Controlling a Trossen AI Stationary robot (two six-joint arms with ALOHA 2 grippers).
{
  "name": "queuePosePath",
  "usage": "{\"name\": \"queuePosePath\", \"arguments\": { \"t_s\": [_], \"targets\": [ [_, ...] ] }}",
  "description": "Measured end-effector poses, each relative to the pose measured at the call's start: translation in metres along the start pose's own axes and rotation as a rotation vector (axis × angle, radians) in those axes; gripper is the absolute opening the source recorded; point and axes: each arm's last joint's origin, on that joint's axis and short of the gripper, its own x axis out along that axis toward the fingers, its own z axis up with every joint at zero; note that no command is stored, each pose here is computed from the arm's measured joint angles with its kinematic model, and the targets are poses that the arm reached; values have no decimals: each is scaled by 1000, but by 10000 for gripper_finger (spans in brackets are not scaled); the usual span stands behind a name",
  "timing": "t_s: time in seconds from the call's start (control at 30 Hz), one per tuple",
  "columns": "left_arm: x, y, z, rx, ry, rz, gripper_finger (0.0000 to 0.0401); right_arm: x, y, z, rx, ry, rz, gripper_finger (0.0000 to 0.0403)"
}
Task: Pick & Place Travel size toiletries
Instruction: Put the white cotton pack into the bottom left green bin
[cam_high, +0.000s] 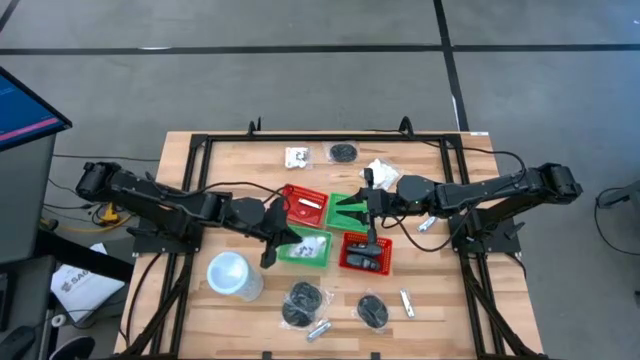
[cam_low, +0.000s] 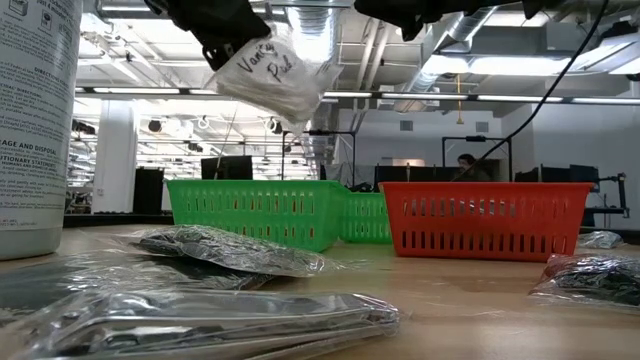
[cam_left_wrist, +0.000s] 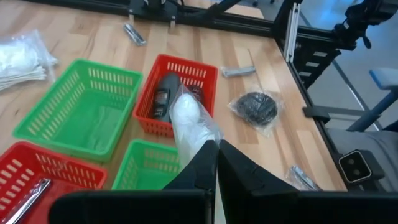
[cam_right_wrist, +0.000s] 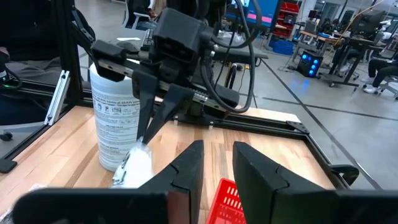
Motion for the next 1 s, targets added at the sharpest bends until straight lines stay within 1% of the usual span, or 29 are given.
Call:
{"name": "queuePosePath", "arguments": {
  "t_s": [0.53,1.0],
  "targets": [
    [0,1,0,0,-2,17,0,0,0,0,0,0,0,77],
    [0,1,0,0,-1,17,20,0,0,0,0,0,0,77]
  ]
}}
